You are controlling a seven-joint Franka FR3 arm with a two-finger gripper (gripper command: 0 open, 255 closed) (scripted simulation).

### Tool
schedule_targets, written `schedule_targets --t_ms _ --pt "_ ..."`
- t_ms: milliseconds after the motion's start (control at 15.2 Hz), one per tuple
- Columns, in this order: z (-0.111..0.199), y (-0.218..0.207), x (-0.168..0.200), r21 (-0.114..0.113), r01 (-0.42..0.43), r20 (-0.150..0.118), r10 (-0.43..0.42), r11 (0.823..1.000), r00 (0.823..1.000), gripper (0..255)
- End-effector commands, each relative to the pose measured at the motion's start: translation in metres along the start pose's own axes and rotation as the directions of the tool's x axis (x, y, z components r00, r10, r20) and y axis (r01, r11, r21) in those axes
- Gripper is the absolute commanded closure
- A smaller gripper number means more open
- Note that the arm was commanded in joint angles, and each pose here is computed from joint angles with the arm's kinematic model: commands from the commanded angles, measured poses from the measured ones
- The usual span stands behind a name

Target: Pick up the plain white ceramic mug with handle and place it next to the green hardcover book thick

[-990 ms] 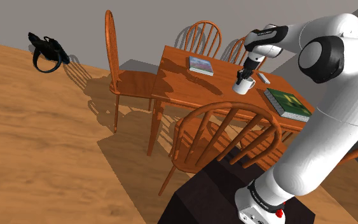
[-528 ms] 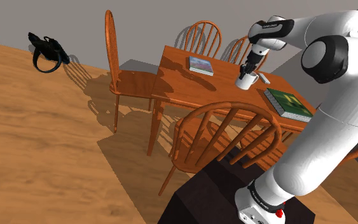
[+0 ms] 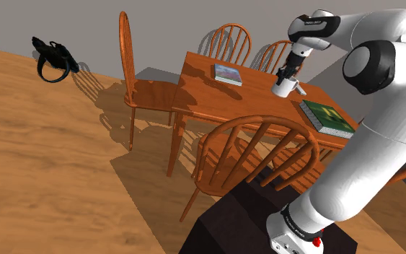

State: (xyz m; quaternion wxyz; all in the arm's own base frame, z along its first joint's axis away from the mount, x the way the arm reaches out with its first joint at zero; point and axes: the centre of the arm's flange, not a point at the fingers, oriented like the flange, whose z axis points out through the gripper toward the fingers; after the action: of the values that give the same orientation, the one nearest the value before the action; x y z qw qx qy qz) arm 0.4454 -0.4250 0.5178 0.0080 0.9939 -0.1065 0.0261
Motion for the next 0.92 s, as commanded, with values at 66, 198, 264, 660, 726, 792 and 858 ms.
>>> schedule_targets --t_ms 66,198,264,660,726,792,858 --pt "-0.003 0.036 -0.012 0.0 0.001 0.0 -0.001 1.0 1.0 255" --pt "-0.003 0.061 -0.02 0.0 0.001 0.0 -0.001 1.0 1.0 255" --pt "-0.003 0.074 -0.024 0.0 0.001 0.0 -0.001 1.0 1.0 255" --pt "-0.005 0.149 -0.05 0.0 0.001 0.0 -0.001 1.0 1.0 255" --pt "-0.005 0.161 -0.054 0.0 0.001 0.0 -0.001 1.0 1.0 255" --pt "-0.005 0.174 -0.058 0.0 0.001 0.0 -0.001 1.0 1.0 255" --pt "-0.005 0.186 -0.063 0.0 0.001 0.0 -0.001 1.0 1.0 255"
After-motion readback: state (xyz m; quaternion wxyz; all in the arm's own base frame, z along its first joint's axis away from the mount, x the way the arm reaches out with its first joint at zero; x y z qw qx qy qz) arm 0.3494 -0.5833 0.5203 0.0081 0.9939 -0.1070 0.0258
